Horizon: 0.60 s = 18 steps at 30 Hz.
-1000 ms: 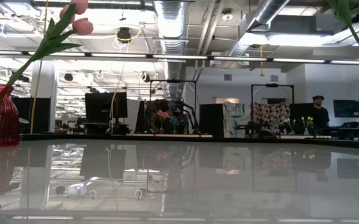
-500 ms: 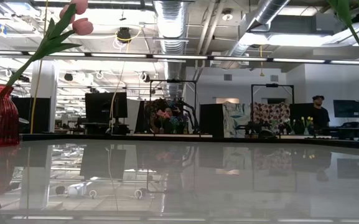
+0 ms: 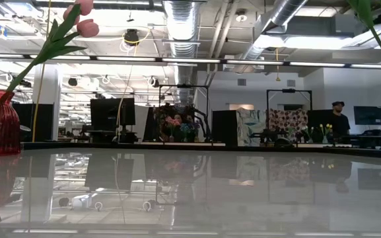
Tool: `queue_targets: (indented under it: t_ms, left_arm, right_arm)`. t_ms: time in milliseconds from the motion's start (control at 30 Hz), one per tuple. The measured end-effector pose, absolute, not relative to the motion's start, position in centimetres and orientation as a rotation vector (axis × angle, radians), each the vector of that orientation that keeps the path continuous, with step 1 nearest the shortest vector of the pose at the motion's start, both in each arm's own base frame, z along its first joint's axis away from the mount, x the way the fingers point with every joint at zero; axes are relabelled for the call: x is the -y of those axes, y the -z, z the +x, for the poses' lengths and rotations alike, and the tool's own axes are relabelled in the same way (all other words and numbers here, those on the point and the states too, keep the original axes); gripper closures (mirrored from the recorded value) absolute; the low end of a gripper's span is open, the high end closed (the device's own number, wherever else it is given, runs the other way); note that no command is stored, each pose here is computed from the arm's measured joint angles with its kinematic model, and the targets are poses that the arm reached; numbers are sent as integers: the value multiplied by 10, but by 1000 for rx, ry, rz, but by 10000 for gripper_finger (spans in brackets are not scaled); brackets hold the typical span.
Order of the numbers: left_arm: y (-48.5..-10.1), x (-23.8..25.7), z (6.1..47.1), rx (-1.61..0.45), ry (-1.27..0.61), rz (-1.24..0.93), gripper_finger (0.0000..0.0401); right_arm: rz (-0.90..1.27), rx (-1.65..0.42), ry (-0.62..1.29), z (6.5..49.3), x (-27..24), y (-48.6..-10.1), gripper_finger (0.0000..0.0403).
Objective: Sort flowers into vase by color
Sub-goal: Put the light pink flower into the purple flower vase
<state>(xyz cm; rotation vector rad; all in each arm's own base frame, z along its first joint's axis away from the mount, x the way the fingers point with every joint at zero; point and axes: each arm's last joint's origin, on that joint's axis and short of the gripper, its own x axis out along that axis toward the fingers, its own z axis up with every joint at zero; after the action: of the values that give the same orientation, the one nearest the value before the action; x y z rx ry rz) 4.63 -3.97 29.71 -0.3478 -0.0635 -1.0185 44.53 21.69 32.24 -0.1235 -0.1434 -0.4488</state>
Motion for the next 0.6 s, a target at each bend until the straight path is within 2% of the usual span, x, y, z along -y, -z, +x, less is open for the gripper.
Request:
queue_targets:
  t_ms: [267, 433, 600]
  left_arm:
    - [-269, 50, 57, 34, 1092, -335, 401]
    - [-262, 57, 56, 91, 1150, -289, 401]
    - [-253, 63, 56, 60, 1117, -240, 401]
  right_arm:
    - [-145, 118, 448, 446, -217, -320, 143]
    - [-150, 108, 461, 446, -217, -319, 143]
    - [-153, 103, 466, 446, -217, -318, 143]
